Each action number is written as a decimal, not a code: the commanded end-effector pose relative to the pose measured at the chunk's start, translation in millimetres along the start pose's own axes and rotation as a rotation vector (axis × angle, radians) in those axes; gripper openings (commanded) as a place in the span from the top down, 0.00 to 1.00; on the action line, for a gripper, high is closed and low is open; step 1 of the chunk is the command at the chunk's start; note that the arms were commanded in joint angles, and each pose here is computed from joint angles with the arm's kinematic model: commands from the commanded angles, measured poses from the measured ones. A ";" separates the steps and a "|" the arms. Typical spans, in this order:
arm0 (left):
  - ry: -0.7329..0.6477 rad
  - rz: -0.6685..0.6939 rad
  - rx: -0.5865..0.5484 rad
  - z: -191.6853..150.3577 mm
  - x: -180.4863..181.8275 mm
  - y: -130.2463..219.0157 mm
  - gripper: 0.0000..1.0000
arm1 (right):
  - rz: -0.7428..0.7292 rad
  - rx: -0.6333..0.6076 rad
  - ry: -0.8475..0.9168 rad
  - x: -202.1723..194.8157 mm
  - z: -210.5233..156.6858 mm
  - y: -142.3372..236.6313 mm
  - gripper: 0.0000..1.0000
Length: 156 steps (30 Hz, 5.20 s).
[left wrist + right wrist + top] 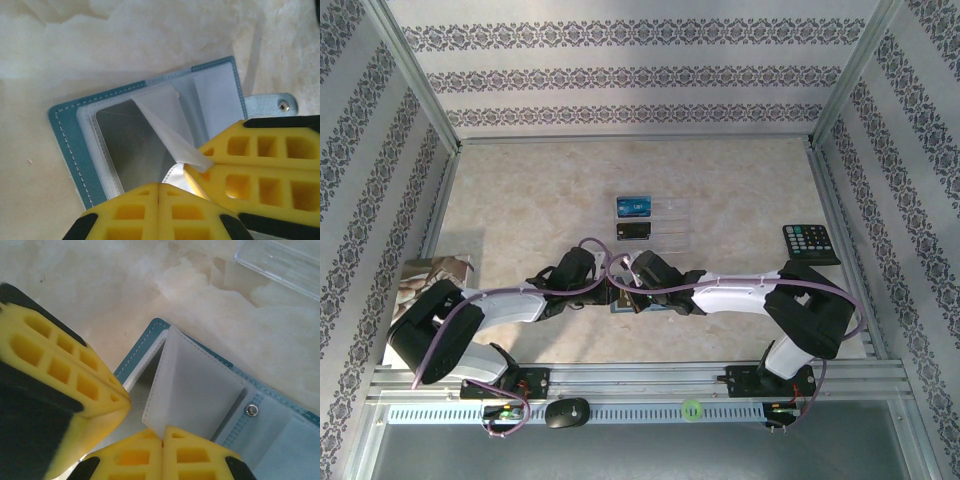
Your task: Take the credit cards out of the card holder
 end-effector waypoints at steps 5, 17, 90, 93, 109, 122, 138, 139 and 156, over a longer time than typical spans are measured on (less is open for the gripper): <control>0.006 0.057 0.061 -3.5 1.4 -8.0 1.00 | 0.018 -0.048 -0.055 -1.9 2.5 6.4 1.00; 0.029 0.077 0.150 -13.2 10.0 -19.5 1.00 | -0.243 -0.108 -0.295 -47.0 -23.8 37.7 0.82; 0.016 0.071 0.197 -12.5 29.0 -23.3 1.00 | 0.208 0.169 -0.577 -59.7 -11.6 3.4 0.77; 0.020 0.068 0.206 -13.0 29.8 -25.1 1.00 | 0.222 0.192 -0.579 -58.5 -17.5 -0.3 0.77; 0.022 0.079 0.216 -14.1 33.0 -27.0 1.00 | 0.275 0.173 -0.620 -58.3 -25.1 -6.9 0.93; 0.023 0.077 0.218 -14.3 33.2 -26.5 1.00 | 0.147 0.090 -0.672 -76.3 -34.1 17.8 1.00; 0.022 0.075 0.218 -12.0 31.6 -27.9 1.00 | 0.212 0.081 -0.647 -70.9 -22.1 19.6 0.76; 0.020 0.075 0.218 -11.5 31.3 -28.2 1.00 | 0.206 0.085 -0.650 -71.6 -23.3 18.9 0.74; 0.029 0.068 0.221 -11.7 30.7 -28.8 1.00 | 0.144 0.115 -0.665 -79.0 -37.4 18.5 1.00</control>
Point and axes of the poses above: each hand's point on the last joint's axis, 136 mm out from that joint toward the fingers, its own y axis back along the fingers, its own x axis along the line the jaws close on, z = x × y, the point moved 7 cm from there along y, back along the fingers, and after that the axes turned 10 degrees about y, right-handed, at the moved point
